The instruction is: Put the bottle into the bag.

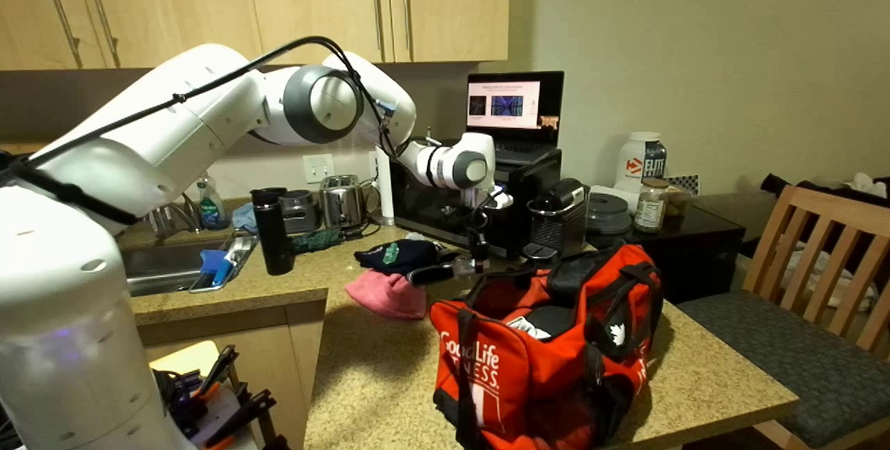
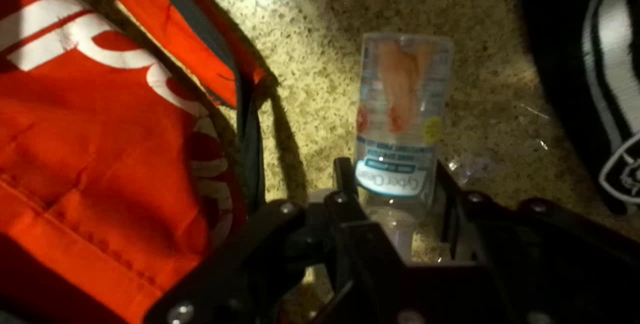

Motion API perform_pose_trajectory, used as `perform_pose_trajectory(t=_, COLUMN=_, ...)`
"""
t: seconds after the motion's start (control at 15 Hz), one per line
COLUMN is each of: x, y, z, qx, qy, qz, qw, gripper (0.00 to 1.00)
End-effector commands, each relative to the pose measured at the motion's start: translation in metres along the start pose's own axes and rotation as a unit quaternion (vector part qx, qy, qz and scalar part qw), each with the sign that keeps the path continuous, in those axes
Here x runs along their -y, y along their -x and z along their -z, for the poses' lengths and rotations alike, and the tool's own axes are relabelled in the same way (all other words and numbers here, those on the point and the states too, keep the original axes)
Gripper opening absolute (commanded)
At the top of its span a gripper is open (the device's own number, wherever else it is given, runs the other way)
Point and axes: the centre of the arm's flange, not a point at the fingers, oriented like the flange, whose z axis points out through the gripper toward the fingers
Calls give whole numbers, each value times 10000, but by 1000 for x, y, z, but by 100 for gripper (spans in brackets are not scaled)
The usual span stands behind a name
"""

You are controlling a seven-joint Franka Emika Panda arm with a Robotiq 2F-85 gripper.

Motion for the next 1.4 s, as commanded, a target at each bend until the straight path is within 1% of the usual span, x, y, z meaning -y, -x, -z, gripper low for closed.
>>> perform_pose_trajectory(t=0.0, x=-15, y=-8, z=24, qx=-115, qy=102, qz=-3, qw=9999, gripper=13)
perform_pose_trajectory(t=0.53, x=-37, y=-23, z=53, qx=-375, qy=45, qz=-170, qw=9991, gripper=13)
perform_pose_trajectory(t=0.87, x=-60, y=-37, z=79, qx=-573, qy=36, qz=-395, qw=9976, gripper=13)
perform_pose_trajectory(t=1.07, x=-74, y=-40, z=106, qx=-737, qy=68, qz=-589, qw=9955, gripper=13)
perform_pose_trajectory(t=1.33, x=-95, y=-52, z=128, qx=-1026, qy=202, qz=-829, qw=9911, gripper=13)
